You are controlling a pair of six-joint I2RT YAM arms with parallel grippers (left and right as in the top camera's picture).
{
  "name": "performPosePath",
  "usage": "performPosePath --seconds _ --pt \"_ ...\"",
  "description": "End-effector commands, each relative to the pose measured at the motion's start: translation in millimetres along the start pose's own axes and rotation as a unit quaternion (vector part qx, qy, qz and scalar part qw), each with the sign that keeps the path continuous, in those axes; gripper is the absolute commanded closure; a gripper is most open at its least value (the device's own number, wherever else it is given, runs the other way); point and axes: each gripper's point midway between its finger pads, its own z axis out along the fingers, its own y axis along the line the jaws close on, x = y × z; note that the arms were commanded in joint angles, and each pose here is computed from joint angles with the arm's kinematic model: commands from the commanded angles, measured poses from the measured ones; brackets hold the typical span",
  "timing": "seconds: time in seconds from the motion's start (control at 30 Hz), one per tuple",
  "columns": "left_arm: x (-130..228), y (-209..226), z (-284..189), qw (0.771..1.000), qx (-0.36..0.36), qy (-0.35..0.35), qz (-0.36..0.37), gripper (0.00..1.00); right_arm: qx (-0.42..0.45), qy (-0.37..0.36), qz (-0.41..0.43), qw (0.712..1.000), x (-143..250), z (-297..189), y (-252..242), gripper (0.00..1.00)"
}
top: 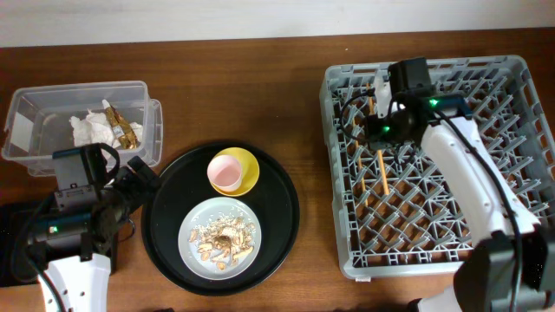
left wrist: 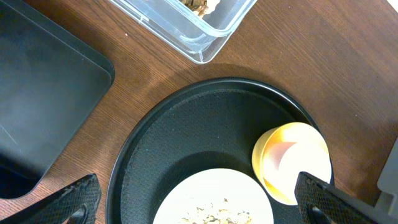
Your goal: Sort waste into correct bins and load items into the dishwasher rack
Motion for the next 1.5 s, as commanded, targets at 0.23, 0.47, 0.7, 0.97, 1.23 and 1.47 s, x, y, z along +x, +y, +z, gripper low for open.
performPosePath --seconds 0.23,0.47,0.7,0.97,1.23,1.47 --pt "0.4 -0.4 -0.5 1.0 0.003 0.001 0.002 0.01 -0.053 0.026 0.046 0.997 8.5 9.1 15.8 0.58" --pt "0.5 -0.3 -0.5 1.0 0.003 0.001 0.002 0.01 -0.248 0.032 0.04 0.967 9.5 -17.0 94.1 0.59" --pt "0.4 -0.4 -0.5 1.0 0.003 0.001 0.002 0.01 -0.239 0.036 -0.02 0.97 19.9 -13.6 166.0 0.53" --pt "0.5 -0.3 -0.5 1.0 0.003 0.001 0.002 0.01 -0.196 -0.083 -0.138 0.967 17.0 -21.1 270.9 0.38" --pt "0.5 -0.3 -0.5 1.0 0.003 0.001 0.002 0.01 -0.139 -0.174 -0.214 0.951 19.9 -2.1 332.6 0.33" --pt "0.5 -0.3 -0.5 1.0 0.003 0.001 0.002 0.01 -0.125 -0.141 -0.254 0.949 36.5 40.9 339.6 0.37"
